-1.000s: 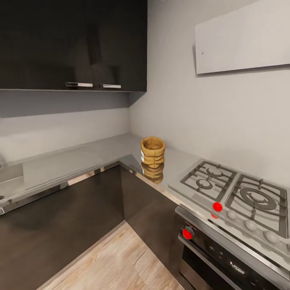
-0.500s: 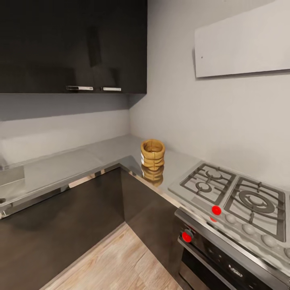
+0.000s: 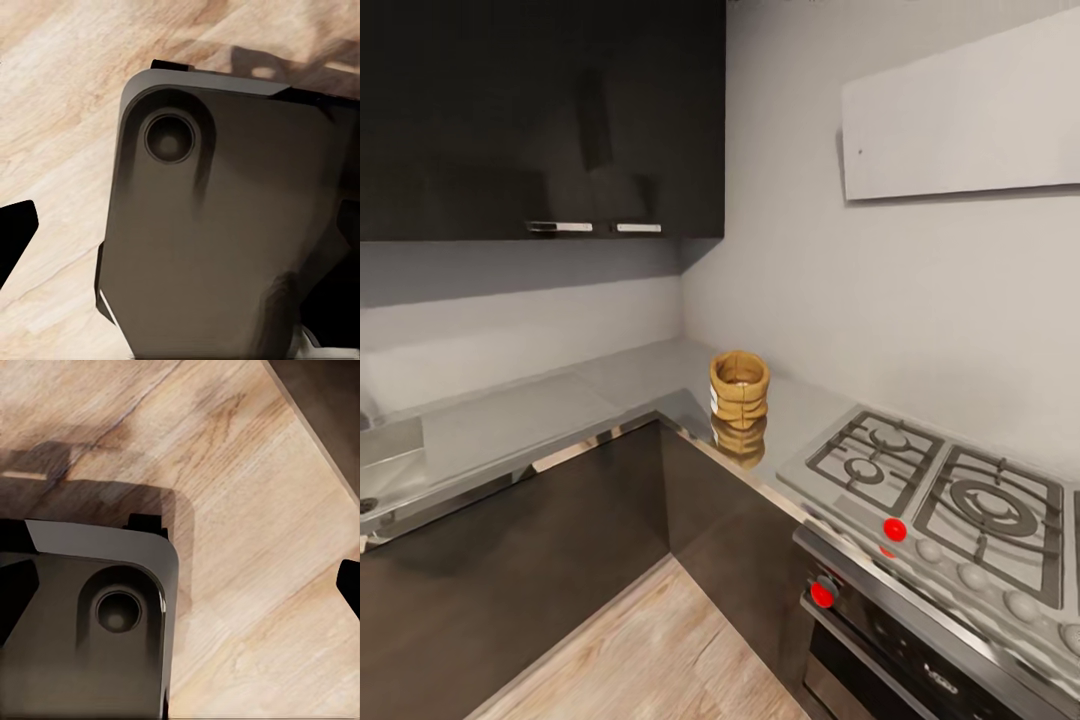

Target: In the kitchen, take the popcorn bag from the countertop, put it into the microwave, and heat it until the popcorn is cooked so the cooked popcorn ends up inside the bag.

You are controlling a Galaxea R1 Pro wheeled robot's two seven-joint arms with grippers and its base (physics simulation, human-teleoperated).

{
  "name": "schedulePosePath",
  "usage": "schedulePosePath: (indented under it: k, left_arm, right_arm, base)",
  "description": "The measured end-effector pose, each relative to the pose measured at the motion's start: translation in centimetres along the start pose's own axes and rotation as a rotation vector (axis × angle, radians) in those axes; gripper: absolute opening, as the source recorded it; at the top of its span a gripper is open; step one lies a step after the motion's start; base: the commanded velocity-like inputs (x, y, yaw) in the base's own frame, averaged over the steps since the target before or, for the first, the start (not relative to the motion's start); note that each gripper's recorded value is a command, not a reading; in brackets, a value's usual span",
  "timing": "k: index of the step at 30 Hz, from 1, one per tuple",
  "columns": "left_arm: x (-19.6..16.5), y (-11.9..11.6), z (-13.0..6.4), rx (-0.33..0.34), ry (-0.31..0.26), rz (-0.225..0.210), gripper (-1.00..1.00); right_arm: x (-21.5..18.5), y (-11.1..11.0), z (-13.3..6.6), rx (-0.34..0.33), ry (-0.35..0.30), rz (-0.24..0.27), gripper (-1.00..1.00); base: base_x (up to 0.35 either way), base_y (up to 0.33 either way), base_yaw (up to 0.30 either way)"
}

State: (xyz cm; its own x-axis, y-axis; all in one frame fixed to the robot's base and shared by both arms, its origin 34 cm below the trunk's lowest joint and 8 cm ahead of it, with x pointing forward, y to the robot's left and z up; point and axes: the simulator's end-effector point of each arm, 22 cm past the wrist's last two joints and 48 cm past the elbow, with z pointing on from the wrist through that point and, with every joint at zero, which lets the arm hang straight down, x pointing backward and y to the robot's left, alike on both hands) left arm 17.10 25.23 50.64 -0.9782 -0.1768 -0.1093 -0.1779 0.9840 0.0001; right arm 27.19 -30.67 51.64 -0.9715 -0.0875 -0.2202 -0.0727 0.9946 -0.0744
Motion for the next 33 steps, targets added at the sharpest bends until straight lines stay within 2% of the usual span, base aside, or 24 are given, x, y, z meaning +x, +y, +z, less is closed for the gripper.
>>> schedulePosePath:
  k: [12, 14, 15, 17, 18, 20, 21, 23, 26, 27, 29, 31, 33]
  left_arm:
    - [0.0, -0.1, -0.1, 0.001, 0.0, 0.0, 1.0]
    - [0.1, -0.2, -0.2, 0.002, 0.002, 0.0, 1.0]
    - [0.1, -0.2, -0.2, 0.002, 0.003, 0.0, 1.0]
    - [0.1, -0.2, -0.2, 0.002, 0.003, 0.0, 1.0]
    - [0.1, -0.2, -0.2, 0.002, 0.003, 0.0, 1.0]
    - [0.1, -0.2, -0.2, 0.002, 0.003, 0.0, 1.0]
    - [0.1, -0.1, -0.2, 0.002, 0.003, 0.0, 1.0]
    - [0.1, -0.2, -0.2, 0.002, 0.003, 0.0, 1.0]
    - [0.1, -0.1, -0.2, 0.002, 0.003, 0.0, 1.0]
    - [0.1, -0.1, -0.2, 0.001, 0.003, 0.0, 1.0]
    - [0.1, -0.1, -0.2, 0.001, 0.003, 0.0, 1.0]
    - [0.1, -0.1, -0.2, 0.002, 0.003, 0.0, 1.0]
    - [0.1, -0.2, -0.2, 0.002, 0.003, 0.001, 1.0]
  right_arm:
    - [-0.3, -0.3, -0.1, -0.001, -0.01, -0.016, 1.0]
    - [-2.5, -0.4, -0.1, -0.001, -0.052, -0.026, 1.0]
    - [-4.0, -0.3, 0.0, 0.0, -0.082, -0.043, 1.0]
    - [-8.3, 1.1, -0.2, -0.009, -0.144, -0.129, 1.0]
    - [-11.4, 2.6, -0.6, -0.018, -0.162, -0.184, 1.0]
    - [-16.6, 7.5, -2.3, -0.072, -0.17, -0.233, 1.0]
    - [-18.9, 9.3, -3.5, -0.095, -0.179, -0.252, 1.0]
    - [-23.0, 11.4, -5.9, -0.124, -0.213, -0.284, 1.0]
    - [-28.5, 15.3, -11.2, -0.198, -0.265, -0.316, 1.0]
    - [-29.7, 16.2, -12.6, -0.214, -0.279, -0.313, 1.0]
    - [-32.9, 17.7, -16.5, -0.238, -0.334, -0.29, 1.0]
    - [-35.3, 17.7, -19.5, -0.23, -0.392, -0.288, 1.0]
    - [-36.1, 17.9, -21.5, -0.226, -0.403, -0.291, 1.0]
  base:
    - [0.0, 0.0, 0.0]
    - [0.0, 0.0, 0.0]
    - [0.0, 0.0, 0.0]
    - [0.0, 0.0, 0.0]
    - [0.0, 0.0, 0.0]
    - [0.0, 0.0, 0.0]
    - [0.0, 0.0, 0.0]
    - [0.0, 0.0, 0.0]
    - [0.0, 0.0, 0.0]
    - [0.0, 0.0, 0.0]
    - [0.0, 0.0, 0.0]
    - [0.0, 0.0, 0.0]
    - [0.0, 0.0, 0.0]
